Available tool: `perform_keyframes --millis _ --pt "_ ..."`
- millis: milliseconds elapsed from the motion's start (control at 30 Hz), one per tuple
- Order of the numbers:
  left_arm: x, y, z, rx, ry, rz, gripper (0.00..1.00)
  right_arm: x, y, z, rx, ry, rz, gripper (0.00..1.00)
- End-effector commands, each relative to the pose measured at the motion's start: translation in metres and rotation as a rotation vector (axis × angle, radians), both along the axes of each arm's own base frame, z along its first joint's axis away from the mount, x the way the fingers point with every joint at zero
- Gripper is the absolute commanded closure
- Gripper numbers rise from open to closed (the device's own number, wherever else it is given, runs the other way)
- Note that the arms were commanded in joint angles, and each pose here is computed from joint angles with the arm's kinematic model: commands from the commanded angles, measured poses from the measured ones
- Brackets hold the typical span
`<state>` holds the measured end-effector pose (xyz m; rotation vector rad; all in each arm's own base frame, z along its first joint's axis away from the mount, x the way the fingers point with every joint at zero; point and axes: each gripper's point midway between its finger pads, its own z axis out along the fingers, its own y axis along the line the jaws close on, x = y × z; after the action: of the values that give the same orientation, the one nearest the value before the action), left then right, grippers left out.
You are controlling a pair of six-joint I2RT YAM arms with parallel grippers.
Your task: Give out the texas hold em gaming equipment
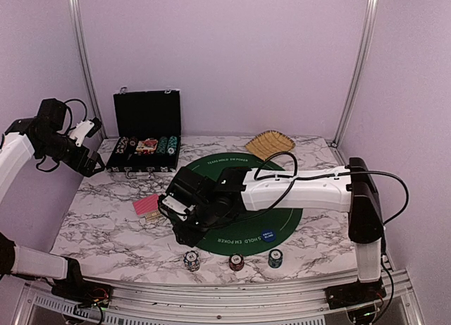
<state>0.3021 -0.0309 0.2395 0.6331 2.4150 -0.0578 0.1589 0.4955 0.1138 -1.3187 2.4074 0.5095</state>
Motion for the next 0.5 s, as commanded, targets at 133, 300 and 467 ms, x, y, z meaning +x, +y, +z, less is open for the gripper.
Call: perform_keyframes --millis 133,300,467 --pt "-0.008 0.000 0.006 0.008 -0.001 -0.007 0.01 0.082 -0.006 0.018 0.069 -0.045 -0.153 0.84" --pt "-0.008 -0.001 0.006 0.007 -0.002 -0.011 0.01 0.116 -0.003 -0.006 0.046 -0.071 -0.212 0.84" --pt "-0.008 -0.002 0.006 0.001 0.001 -0.018 0.01 0.132 0.012 -0.023 0.053 -0.069 -0.227 0.84"
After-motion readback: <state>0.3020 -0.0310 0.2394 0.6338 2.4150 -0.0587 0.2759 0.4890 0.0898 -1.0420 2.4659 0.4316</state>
